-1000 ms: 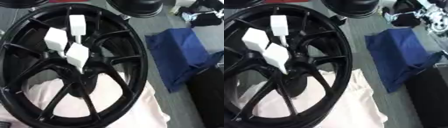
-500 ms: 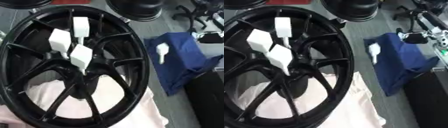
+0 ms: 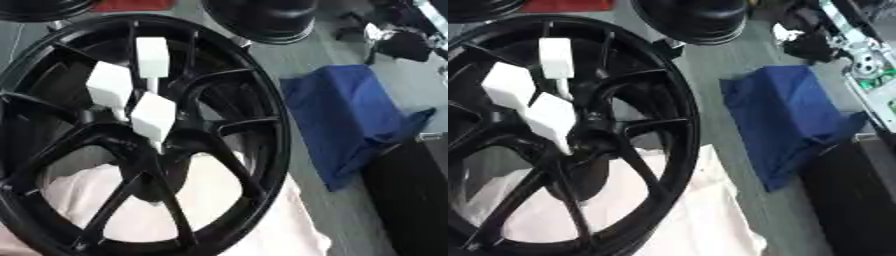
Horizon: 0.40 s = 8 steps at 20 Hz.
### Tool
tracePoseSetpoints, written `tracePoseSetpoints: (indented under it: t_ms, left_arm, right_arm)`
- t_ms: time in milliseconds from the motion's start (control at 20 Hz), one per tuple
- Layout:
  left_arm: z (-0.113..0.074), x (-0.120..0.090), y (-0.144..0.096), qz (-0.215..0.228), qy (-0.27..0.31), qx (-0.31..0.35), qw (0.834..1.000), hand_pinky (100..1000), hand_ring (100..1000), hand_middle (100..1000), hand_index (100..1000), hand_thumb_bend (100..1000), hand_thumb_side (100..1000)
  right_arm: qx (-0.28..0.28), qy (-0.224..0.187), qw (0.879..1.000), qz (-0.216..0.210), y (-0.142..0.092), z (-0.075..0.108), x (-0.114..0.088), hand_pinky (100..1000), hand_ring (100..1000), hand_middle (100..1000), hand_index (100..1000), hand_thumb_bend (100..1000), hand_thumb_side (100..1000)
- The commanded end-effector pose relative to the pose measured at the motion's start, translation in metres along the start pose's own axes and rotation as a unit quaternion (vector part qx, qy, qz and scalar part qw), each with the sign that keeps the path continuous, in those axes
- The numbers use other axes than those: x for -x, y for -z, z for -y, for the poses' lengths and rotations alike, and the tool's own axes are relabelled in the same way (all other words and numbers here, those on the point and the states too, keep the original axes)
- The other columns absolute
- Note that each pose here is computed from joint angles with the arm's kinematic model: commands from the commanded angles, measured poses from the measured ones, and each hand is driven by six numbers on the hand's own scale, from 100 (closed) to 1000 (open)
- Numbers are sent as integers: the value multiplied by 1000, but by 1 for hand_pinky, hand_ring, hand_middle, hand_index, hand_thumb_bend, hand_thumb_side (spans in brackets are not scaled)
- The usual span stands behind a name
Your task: Pull the pin out of the wheel hub.
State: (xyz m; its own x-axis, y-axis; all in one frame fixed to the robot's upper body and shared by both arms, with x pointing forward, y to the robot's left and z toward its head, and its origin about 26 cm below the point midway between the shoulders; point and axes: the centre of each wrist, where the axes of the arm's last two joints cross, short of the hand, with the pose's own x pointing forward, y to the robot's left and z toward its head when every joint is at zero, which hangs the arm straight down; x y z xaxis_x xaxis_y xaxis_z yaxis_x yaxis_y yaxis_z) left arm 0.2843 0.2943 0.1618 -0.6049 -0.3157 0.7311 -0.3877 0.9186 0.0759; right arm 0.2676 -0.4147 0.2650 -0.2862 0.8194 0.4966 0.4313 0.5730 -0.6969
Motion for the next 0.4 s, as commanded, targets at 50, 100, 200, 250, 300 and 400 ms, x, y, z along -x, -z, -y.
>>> tracePoseSetpoints:
  t_ms: [50, 100, 200, 250, 300, 400]
  left_arm:
    - [-1, -8, 5, 25, 5, 2, 1000, 836, 572, 543, 705, 366, 675]
    - [0, -8, 5, 25, 5, 2, 1000, 836, 573, 544, 706, 368, 674]
    - [1, -9, 6, 26, 4, 3, 1000, 836, 573, 544, 707, 369, 673]
    - [1, -9, 7, 27, 4, 4, 1000, 836, 573, 544, 707, 369, 673]
    - [1, -9, 7, 28, 4, 5, 1000, 836, 573, 544, 707, 370, 674]
    - [2, -10, 7, 28, 2, 7, 1000, 836, 573, 545, 707, 371, 674]
  right_arm:
    - [33, 26, 997, 68, 6, 2, -32, 955, 853, 580, 731, 100, 307]
    - [33, 43, 995, 82, 7, -2, -37, 956, 851, 576, 730, 100, 330]
    - [32, 76, 992, 100, 9, -7, -42, 959, 842, 561, 719, 100, 399]
    - [32, 92, 990, 105, 10, -9, -44, 960, 841, 560, 718, 100, 407]
    - [33, 108, 988, 107, 11, -11, -45, 964, 835, 550, 710, 100, 463]
    - [29, 134, 985, 109, 12, -13, -47, 968, 834, 547, 709, 100, 476]
